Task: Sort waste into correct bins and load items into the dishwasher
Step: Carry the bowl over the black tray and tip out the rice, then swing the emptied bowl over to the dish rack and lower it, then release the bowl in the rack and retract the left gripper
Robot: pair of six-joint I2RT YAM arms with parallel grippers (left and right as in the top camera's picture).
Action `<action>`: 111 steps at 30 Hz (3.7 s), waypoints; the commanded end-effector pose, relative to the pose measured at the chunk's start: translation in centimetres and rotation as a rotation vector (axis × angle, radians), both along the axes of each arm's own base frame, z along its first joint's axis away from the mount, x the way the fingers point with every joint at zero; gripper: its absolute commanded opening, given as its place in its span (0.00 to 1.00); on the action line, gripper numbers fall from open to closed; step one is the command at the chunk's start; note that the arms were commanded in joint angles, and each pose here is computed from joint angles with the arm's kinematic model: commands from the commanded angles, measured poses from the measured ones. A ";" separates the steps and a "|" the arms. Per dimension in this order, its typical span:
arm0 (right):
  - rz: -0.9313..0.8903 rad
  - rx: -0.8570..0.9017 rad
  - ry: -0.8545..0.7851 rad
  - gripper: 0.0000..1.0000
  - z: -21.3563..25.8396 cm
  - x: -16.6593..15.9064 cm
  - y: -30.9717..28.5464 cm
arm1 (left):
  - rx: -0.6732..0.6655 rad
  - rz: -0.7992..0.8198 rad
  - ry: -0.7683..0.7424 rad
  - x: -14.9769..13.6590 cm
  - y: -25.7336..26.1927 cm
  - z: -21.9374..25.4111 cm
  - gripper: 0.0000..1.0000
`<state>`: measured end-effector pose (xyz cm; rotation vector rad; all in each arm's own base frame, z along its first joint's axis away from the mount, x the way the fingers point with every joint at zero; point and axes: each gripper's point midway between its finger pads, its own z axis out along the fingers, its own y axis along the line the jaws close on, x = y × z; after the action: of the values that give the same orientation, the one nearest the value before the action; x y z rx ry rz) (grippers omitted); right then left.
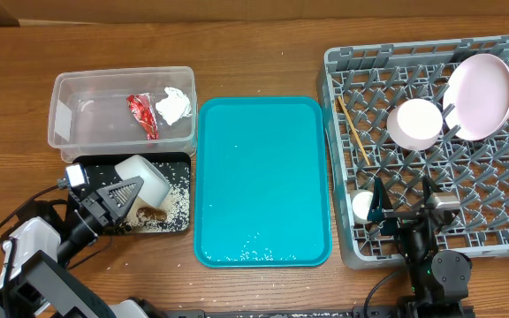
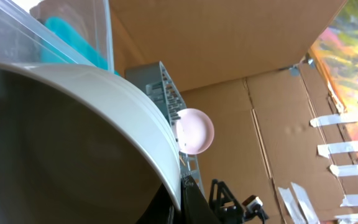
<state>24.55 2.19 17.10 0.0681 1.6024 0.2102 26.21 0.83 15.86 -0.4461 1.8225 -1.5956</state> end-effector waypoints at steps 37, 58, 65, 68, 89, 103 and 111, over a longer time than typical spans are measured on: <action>-0.004 -0.003 -0.005 1.00 -0.1 0.0 -0.1 | -0.082 -0.535 -0.169 16.5 -45.4 7.6 0.10; -0.004 -0.003 -0.005 1.00 -0.1 0.0 -0.1 | -0.068 -0.677 -0.271 14.7 -46.4 7.2 0.25; -0.004 -0.003 -0.005 1.00 -0.1 0.0 -0.1 | 0.003 -0.782 -0.339 15.4 -45.8 10.9 0.43; -0.004 -0.003 -0.005 1.00 -0.1 0.0 -0.1 | 0.101 -0.766 -0.330 16.2 -45.8 11.7 0.44; -0.004 -0.003 -0.005 1.00 -0.1 0.0 -0.1 | 1.392 -0.060 0.118 14.0 -24.8 15.0 0.40; -0.004 -0.003 -0.005 1.00 -0.1 0.0 -0.1 | 1.276 0.203 0.095 3.4 -9.1 27.7 0.84; 0.242 0.136 -0.050 1.00 1.8 -0.9 4.0 | 1.274 0.283 0.108 -2.0 -4.8 28.1 1.00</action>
<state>24.37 3.59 18.24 0.0361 1.5618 0.3132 25.03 -4.86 45.04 -0.1555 2.2613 -0.0842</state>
